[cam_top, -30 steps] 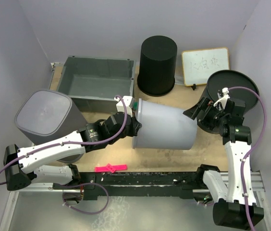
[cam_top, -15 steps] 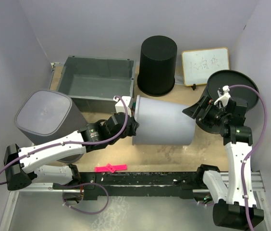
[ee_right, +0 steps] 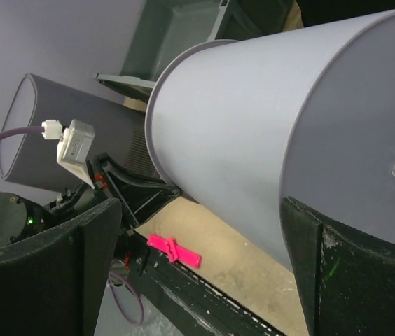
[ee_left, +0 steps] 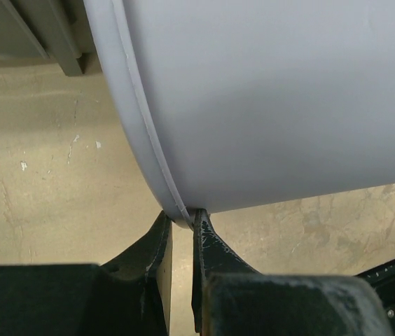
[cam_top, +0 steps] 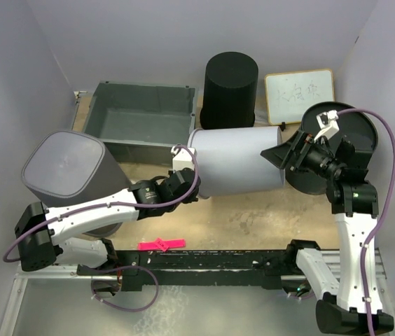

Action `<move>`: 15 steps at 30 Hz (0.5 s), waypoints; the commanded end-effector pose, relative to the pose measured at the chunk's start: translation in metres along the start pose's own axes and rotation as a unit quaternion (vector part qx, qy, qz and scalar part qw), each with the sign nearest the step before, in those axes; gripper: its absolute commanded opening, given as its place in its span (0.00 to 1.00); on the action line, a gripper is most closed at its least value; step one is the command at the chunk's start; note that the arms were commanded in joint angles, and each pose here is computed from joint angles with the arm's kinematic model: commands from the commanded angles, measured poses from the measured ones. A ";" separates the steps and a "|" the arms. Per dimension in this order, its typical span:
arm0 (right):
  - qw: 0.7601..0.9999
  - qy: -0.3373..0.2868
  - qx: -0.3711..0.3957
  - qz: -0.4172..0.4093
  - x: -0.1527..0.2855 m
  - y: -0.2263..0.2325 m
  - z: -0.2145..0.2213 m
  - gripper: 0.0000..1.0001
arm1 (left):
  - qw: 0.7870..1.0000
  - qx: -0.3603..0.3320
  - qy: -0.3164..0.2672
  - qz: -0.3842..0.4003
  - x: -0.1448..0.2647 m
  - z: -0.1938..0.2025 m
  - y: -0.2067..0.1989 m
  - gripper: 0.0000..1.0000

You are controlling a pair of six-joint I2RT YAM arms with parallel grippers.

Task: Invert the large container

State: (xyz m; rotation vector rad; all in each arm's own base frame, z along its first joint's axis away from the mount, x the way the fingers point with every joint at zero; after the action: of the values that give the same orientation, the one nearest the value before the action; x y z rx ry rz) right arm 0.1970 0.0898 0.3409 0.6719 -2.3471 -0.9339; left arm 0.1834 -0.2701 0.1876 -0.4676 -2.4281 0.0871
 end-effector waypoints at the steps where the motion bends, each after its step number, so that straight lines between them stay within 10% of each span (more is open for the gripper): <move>1: 0.995 0.029 0.022 -0.090 0.004 0.029 0.007 0.95 | 0.997 0.019 -0.031 0.062 -0.003 -0.015 -0.029 0.00; 15: 0.985 0.042 0.042 -0.162 0.005 0.054 0.013 0.94 | 0.993 0.049 -0.027 0.107 -0.022 -0.002 -0.048 0.00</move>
State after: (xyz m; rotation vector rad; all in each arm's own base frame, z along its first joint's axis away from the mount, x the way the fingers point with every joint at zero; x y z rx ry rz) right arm 0.1933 0.1053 0.3546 0.8517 -2.3765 -0.9020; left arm 0.1919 -0.2803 0.1634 -0.4303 -2.4163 0.1198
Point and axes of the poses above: each gripper's point midway between its finger pads, its own x axis back along the fingers, its own y axis along the line the jaws close on, z = x × y, the point moved 4 cm from there along x, back along the fingers, and after that the axes turned 6 degrees about -x, right-handed, at the moved point
